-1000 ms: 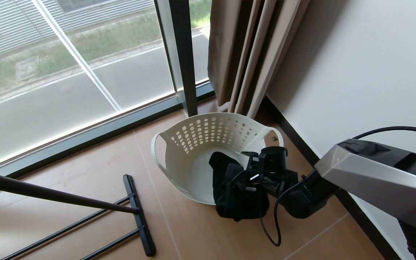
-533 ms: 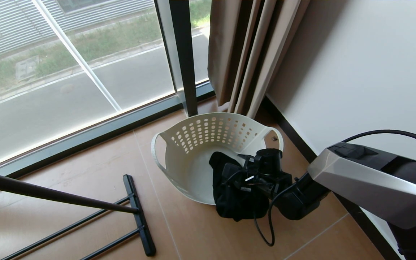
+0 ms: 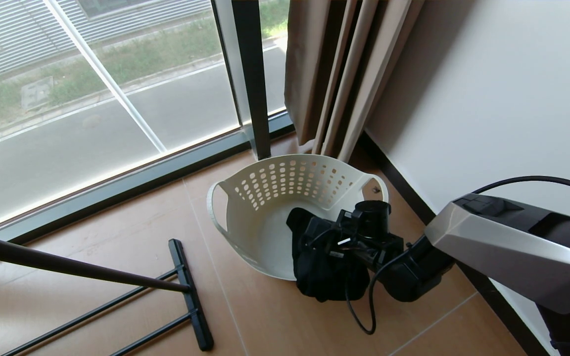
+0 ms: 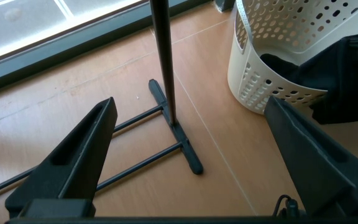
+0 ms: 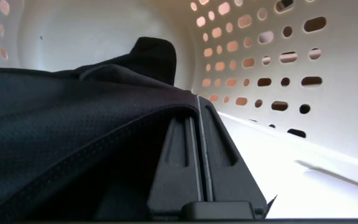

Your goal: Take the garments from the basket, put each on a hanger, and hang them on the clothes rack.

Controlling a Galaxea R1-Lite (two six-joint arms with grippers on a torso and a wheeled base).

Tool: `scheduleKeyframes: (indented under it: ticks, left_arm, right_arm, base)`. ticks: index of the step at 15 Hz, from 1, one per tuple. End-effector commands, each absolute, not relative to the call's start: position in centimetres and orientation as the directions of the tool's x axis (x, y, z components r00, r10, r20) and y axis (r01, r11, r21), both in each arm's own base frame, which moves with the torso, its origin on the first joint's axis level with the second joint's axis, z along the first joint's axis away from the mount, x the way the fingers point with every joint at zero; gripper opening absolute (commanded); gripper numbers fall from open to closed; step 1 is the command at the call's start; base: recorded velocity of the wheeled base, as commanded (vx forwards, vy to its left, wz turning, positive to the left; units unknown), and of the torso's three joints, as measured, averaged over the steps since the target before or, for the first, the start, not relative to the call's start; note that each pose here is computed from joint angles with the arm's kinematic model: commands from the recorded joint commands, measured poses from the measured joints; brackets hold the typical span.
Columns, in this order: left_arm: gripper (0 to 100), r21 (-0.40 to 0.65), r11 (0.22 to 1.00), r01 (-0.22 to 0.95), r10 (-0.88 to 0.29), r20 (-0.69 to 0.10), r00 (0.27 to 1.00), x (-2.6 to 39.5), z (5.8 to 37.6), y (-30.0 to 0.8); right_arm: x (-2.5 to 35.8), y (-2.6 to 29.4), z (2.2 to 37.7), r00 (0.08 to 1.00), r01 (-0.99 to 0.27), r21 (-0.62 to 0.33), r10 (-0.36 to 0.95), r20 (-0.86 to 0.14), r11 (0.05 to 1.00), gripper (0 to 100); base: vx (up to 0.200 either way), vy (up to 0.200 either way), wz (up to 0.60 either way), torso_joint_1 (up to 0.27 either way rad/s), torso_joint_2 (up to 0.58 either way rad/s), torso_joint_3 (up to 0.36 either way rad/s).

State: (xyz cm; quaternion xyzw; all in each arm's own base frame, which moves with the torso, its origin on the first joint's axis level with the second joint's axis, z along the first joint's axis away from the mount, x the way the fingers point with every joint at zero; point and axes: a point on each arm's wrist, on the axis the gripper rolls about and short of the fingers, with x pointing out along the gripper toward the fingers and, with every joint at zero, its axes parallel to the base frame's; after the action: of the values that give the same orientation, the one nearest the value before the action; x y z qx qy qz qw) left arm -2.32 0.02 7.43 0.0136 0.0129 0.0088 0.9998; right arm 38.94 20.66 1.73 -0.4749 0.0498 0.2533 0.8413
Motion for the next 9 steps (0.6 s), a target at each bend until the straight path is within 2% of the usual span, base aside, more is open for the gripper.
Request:
scheduleKeyframes:
  ticks: [1, 8, 9]
  left_arm:
    - [100, 0.026, 0.999, -0.018, 0.018, -0.025, 1.000, -2.3, 7.4, 0.0]
    - [100, 0.028, 0.999, -0.018, 0.018, -0.026, 0.999, -2.3, 7.4, 0.0]
    - [100, 0.029, 0.999, -0.016, 0.017, -0.025, 1.000, -2.3, 7.4, 0.0]
  right_arm:
    - [37.9, 20.2, 4.5, 0.879, -0.440, -0.781, 0.391, -0.273, 0.444, 0]
    - [30.5, 17.4, 12.7, 0.886, -0.396, -0.752, 0.433, -0.163, 0.527, 0]
    - [28.0, 17.0, 14.8, 0.879, -0.394, -0.731, 0.461, -0.122, 0.558, 0]
  base:
    - [0.000, 0.000, 0.00, 0.000, 0.00, 0.000]
    - [0.000, 0.000, 0.00, 0.000, 0.00, 0.000]
    - [0.000, 0.000, 0.00, 0.000, 0.00, 0.000]
